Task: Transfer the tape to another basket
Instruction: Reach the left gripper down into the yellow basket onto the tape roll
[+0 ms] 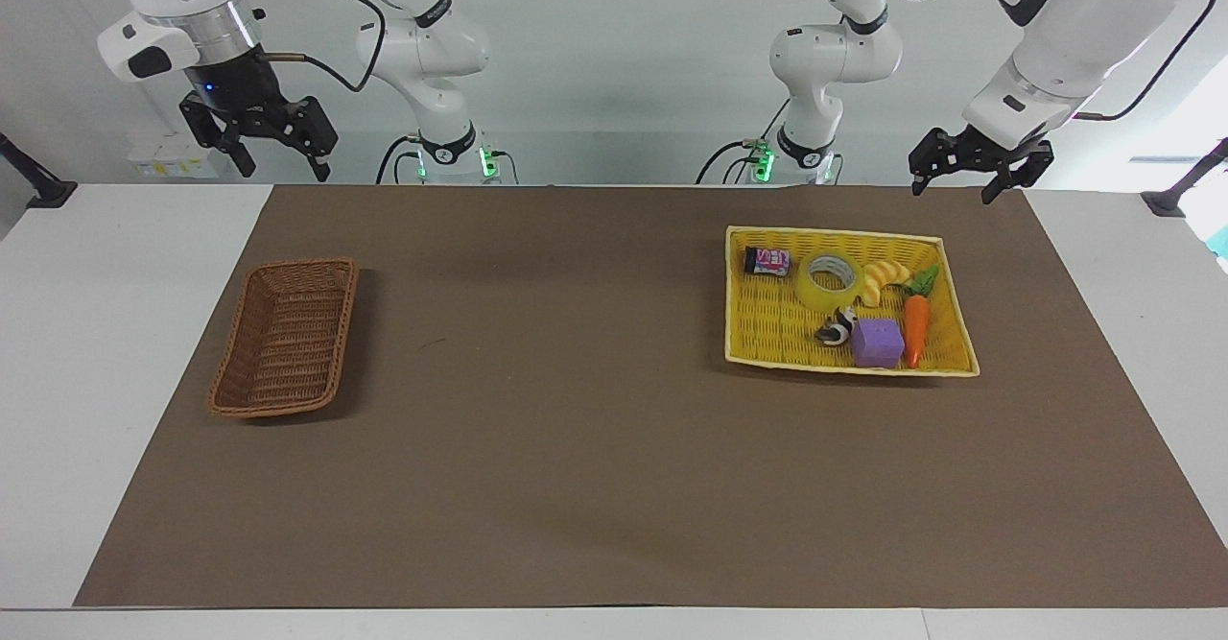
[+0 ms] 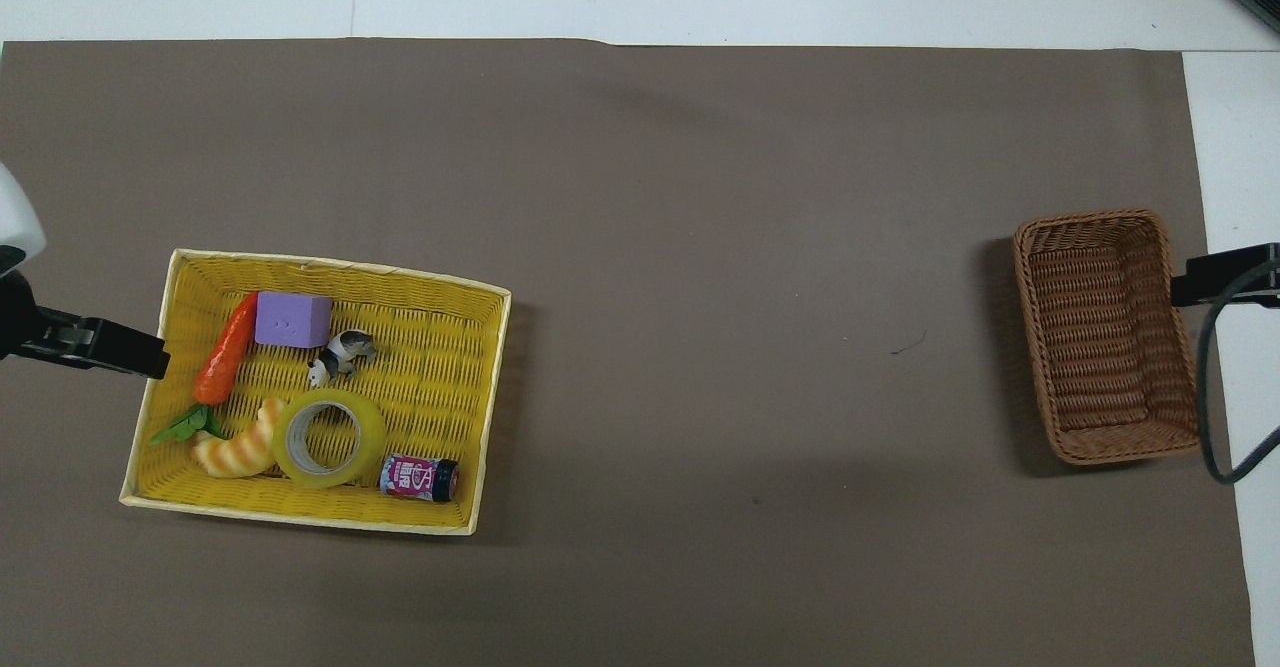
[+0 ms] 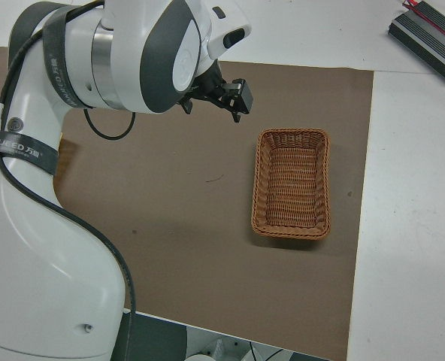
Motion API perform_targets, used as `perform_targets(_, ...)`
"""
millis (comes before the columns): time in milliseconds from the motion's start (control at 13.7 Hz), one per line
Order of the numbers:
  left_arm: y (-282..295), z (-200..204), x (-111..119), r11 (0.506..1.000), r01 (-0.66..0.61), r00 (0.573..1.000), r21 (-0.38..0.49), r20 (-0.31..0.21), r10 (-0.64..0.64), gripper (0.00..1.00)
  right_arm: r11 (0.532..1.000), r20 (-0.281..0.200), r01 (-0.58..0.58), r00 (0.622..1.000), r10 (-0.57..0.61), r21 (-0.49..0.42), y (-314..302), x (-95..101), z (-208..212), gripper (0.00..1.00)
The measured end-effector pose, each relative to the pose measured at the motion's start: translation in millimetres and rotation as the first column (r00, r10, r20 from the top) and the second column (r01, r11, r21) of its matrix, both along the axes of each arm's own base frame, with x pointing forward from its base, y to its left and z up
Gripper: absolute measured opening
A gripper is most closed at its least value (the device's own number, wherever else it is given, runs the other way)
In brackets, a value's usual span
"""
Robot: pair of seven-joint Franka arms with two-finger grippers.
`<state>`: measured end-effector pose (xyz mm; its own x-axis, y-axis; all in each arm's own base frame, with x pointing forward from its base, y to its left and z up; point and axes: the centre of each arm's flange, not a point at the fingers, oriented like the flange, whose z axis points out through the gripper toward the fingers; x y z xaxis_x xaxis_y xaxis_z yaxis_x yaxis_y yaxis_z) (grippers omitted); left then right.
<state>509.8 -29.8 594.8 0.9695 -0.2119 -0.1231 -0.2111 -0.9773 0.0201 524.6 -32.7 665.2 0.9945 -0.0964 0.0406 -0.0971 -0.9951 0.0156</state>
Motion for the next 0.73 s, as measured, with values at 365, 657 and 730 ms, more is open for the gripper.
perform_targets(365, -1.3, -41.3, -13.9, 1.000, 0.004, 1.000, 0.002, -0.006, -0.004, 1.00, 1.000, -0.011, -0.026, 1.000, 0.026, 0.001, -0.1, -3.8, -4.0, 1.00)
perform_targets(657, -3.2, -71.1, -14.8, 1.000, 0.007, 1.000, 0.002, -0.001, -0.007, 1.00, 1.000, -0.013, -0.031, 0.999, 0.031, 0.002, -0.1, -6.2, -4.4, 1.00)
perform_targets(730, -3.0, -79.1, -15.4, 1.000, 0.006, 1.000, 0.002, -0.003, -0.006, 1.00, 1.000, -0.013, -0.031, 0.999, 0.031, 0.002, -0.1, -6.2, -4.7, 1.00)
